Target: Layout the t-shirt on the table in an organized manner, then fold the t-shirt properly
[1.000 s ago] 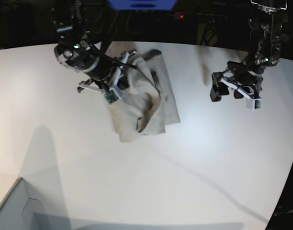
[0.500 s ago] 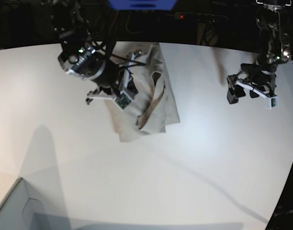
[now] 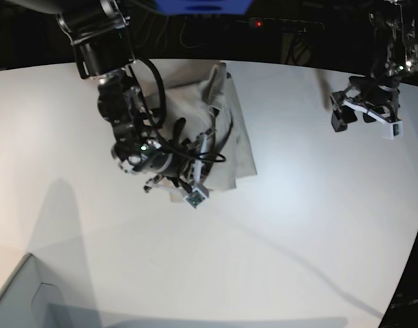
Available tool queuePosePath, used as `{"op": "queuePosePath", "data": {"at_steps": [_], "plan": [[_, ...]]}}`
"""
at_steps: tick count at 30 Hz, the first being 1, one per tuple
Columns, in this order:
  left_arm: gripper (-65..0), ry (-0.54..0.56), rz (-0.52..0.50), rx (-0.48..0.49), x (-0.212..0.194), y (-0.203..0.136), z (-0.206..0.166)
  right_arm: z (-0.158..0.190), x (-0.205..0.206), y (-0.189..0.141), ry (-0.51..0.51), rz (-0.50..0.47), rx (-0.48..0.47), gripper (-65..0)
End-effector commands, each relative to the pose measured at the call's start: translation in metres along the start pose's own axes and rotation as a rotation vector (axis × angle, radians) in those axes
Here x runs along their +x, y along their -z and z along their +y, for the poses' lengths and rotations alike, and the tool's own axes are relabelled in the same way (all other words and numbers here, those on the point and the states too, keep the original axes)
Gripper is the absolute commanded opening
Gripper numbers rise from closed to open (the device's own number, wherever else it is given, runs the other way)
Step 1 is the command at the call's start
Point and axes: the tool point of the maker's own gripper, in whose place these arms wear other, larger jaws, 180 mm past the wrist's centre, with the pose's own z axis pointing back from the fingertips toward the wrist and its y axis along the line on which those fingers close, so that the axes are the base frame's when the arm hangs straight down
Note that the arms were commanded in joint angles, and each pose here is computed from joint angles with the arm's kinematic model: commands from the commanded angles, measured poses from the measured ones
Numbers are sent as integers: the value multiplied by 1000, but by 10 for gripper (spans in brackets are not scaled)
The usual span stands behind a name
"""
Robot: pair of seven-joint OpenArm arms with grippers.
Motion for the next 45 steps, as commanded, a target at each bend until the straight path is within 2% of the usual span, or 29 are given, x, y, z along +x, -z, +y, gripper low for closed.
{"op": "queuePosePath", "data": {"at_steps": [1, 7, 9, 14, 19, 24, 29, 34, 37, 40, 45], "plan": [[-120, 15, -43, -11, 15, -2, -1, 9, 34, -1, -11, -86, 20, -650], [-120, 15, -46, -12, 16, -2, -2, 75, 62, -6, -156, -152, 125, -650], [-120, 15, -47, -12, 17, -2, -2, 86, 65, -14, -179, -178, 136, -650], [-120, 15, -52, -14, 19, -1, -2, 38, 47, -38, -113, -185, 16, -650], [-120, 16, -61, -18, 23, 1, -5, -16, -3, -48, -18, -99, -88, -650], [-120, 17, -67, -22, 27, 2, -6, -28, -26, -55, 7, -64, -116, -650], [-120, 19, -77, -30, 32, 4, -10, -24, -14, -70, -15, -111, -135, -650], [-120, 18, -78, -30, 32, 4, -10, -40, -40, -55, 5, -25, -130, -650], [-120, 18, -75, -29, 30, 4, -9, -59, -52, -51, 60, -12, -156, -650], [-120, 16, -75, -30, 30, 4, -10, -88, -55, -65, 130, -50, -229, -650], [-120, 16, -75, -30, 30, 4, -10, -114, -69, -74, 198, -43, -289, -650]]}}
